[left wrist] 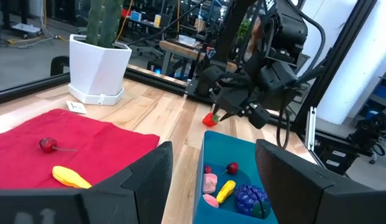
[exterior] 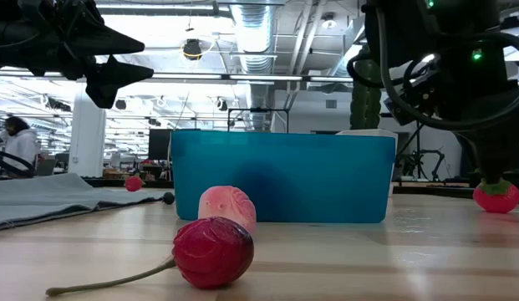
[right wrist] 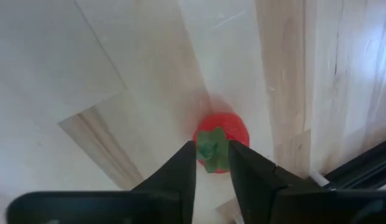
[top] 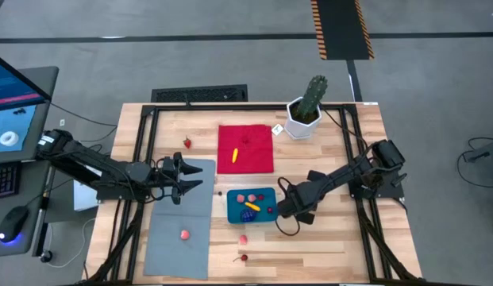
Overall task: Pick and placing Produce into tupperware
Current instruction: Put the strawberry into the blue bin
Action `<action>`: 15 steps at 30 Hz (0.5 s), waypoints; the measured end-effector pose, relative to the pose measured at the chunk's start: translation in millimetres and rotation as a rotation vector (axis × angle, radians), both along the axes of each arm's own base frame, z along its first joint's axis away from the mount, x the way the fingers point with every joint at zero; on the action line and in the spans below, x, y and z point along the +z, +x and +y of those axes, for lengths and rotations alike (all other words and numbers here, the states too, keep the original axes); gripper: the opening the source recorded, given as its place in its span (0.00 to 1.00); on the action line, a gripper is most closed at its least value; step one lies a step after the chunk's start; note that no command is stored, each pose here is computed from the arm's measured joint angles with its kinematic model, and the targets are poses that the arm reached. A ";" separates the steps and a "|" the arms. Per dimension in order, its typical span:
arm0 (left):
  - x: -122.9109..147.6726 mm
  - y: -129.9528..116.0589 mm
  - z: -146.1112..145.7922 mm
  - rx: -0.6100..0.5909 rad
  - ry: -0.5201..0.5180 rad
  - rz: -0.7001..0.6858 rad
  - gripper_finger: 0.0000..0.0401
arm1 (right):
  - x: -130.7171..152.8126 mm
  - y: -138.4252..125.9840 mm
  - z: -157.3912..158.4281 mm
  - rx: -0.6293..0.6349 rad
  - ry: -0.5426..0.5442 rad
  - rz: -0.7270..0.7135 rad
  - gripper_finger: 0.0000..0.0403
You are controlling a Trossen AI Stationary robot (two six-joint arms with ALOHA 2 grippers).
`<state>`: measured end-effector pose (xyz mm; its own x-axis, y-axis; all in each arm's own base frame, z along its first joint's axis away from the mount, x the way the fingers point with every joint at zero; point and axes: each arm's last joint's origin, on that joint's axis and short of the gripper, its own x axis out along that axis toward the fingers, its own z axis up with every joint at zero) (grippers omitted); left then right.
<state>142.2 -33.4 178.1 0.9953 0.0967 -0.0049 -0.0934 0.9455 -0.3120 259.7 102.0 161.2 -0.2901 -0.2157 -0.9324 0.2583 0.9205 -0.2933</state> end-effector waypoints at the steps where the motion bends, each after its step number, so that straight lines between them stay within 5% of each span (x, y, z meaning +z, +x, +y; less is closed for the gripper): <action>1: 0.0 0.0 0.0 0.000 0.000 0.000 0.55 | 0.0 0.1 -0.3 0.000 0.000 0.000 0.29; 8: 0.0 0.0 0.0 0.000 0.000 0.000 0.55 | -0.4 3.2 -5.5 -0.023 0.009 -0.009 0.05; 15: 0.0 0.0 0.0 0.000 0.000 0.000 0.55 | -0.8 7.2 -13.0 -0.056 0.013 -0.022 0.03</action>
